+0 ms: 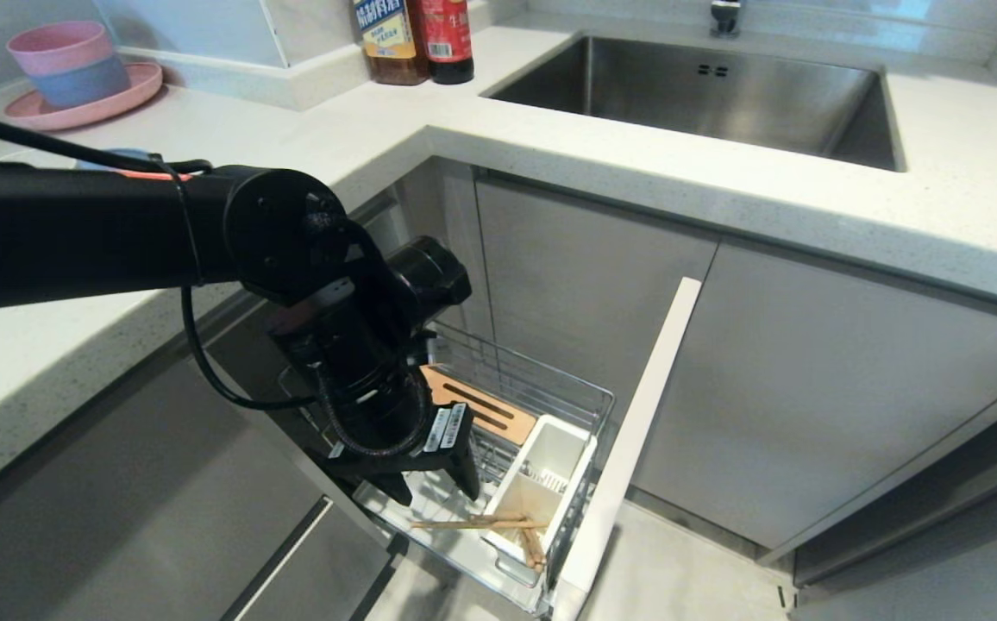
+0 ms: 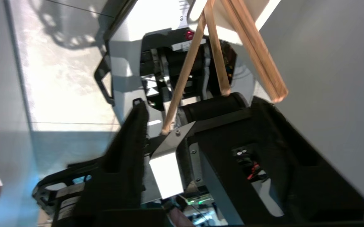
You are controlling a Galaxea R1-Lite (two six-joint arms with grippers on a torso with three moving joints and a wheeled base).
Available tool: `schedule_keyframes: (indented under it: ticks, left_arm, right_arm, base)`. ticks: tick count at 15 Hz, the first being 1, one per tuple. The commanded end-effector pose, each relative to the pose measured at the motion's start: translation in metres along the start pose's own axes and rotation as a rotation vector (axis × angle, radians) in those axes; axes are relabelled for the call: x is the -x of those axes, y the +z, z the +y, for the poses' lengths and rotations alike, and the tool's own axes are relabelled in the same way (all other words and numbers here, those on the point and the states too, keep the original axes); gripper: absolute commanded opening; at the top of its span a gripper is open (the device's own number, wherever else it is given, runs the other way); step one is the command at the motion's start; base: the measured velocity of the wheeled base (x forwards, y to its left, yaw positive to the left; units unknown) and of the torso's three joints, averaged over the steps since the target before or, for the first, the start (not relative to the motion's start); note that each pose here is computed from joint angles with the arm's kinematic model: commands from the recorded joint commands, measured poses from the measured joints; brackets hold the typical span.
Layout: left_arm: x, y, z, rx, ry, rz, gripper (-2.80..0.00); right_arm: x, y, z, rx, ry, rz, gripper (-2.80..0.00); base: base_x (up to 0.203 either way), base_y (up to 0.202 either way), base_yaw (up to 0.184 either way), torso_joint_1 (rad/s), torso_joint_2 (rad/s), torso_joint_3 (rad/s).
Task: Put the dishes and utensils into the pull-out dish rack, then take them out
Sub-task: Take the chopsticks out of the cupboard
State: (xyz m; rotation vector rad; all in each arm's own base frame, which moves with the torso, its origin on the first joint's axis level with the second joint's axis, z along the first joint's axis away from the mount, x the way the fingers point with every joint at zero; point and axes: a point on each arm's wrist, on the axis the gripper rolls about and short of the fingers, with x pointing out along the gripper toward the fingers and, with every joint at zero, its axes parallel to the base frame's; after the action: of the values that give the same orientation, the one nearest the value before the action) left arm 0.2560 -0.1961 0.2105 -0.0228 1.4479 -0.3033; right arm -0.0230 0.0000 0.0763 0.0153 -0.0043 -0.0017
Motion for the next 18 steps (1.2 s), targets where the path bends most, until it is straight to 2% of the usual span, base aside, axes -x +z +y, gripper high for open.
schedule_keyframes:
  ticks: [1, 7, 10, 16, 18]
  left_arm:
    - [-0.008, 0.008, 0.004, 0.023, -0.006, 0.027, 0.00]
    - [-0.031, 0.026, 0.007, 0.060, -0.083, 0.129, 0.00]
    - [-0.034, 0.023, 0.009, 0.022, -0.049, 0.230, 0.00]
    - [-0.054, 0.024, 0.011, 0.000, -0.006, 0.347, 0.00]
    - [-0.061, 0.028, 0.010, 0.005, -0.018, 0.365, 0.00]
  right_arm:
    - [0.000, -0.001, 0.000, 0.000, 0.000, 0.004, -2.80]
    - [0.000, -0.001, 0.000, 0.000, 0.000, 0.004, -2.80]
    - [0.000, -0.001, 0.000, 0.000, 0.000, 0.004, -2.80]
    - [0.000, -0.001, 0.000, 0.000, 0.000, 0.004, -2.80]
    - [0.000, -0.001, 0.000, 0.000, 0.000, 0.004, -2.80]
  base:
    - [0.000, 0.000, 0.000, 0.000, 0.00, 0.000]
    - [0.000, 0.000, 0.000, 0.000, 0.00, 0.000]
    - [0.000, 0.000, 0.000, 0.000, 0.00, 0.000]
    - [0.000, 0.000, 0.000, 0.000, 0.00, 0.000]
    - [0.000, 0.000, 0.000, 0.000, 0.00, 0.000]
